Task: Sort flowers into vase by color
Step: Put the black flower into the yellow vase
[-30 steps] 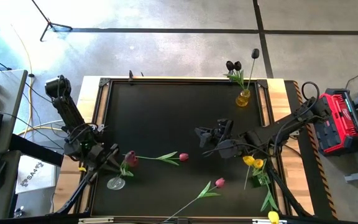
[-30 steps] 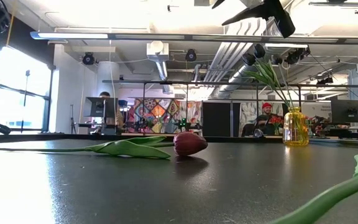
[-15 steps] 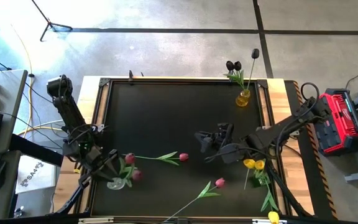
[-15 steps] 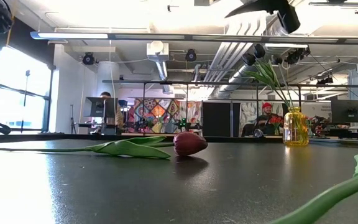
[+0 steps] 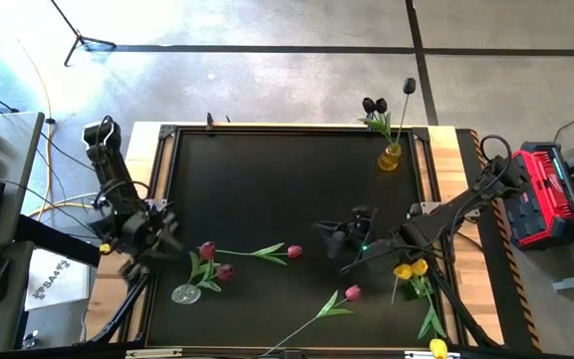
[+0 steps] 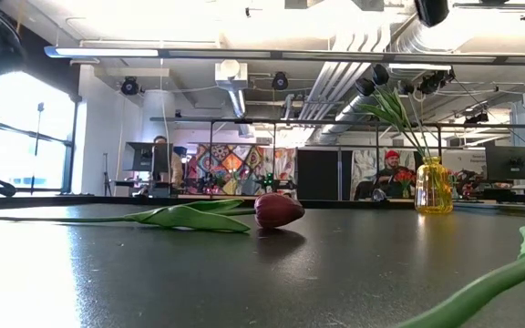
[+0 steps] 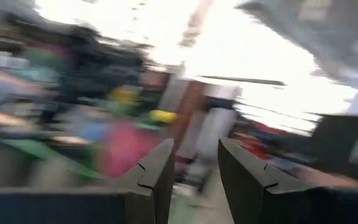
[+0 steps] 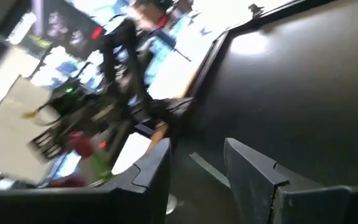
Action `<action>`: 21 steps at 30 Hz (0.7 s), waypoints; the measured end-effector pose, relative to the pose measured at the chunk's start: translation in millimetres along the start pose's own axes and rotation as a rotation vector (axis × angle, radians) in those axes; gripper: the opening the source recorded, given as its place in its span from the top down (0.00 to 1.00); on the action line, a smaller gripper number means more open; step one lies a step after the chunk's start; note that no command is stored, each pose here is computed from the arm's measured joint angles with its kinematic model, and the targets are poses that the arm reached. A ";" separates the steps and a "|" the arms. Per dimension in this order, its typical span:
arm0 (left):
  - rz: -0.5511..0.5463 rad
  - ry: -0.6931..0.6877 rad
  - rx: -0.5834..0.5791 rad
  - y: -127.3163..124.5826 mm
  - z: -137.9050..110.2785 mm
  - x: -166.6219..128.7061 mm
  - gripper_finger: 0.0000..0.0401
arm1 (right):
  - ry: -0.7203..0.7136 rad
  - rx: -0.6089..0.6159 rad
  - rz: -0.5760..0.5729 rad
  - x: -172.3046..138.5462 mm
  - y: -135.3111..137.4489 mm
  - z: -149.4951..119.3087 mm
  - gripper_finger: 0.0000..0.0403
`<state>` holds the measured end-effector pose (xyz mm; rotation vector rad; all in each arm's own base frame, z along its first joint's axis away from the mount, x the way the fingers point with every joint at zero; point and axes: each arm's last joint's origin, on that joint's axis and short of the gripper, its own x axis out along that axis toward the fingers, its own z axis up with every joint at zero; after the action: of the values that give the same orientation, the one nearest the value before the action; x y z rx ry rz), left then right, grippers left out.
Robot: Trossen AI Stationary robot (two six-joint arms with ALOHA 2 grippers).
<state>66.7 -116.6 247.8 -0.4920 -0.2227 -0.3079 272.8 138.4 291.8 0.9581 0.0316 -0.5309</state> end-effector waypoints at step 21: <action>0.593 -0.055 0.028 31.5 19.7 2.5 0.84 | 0.400 -0.373 0.062 12.7 -11.9 -21.3 0.66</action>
<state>77.2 -81.0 252.0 -0.5161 -0.1253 0.2872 283.0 144.4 266.9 0.6832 0.4440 -0.2556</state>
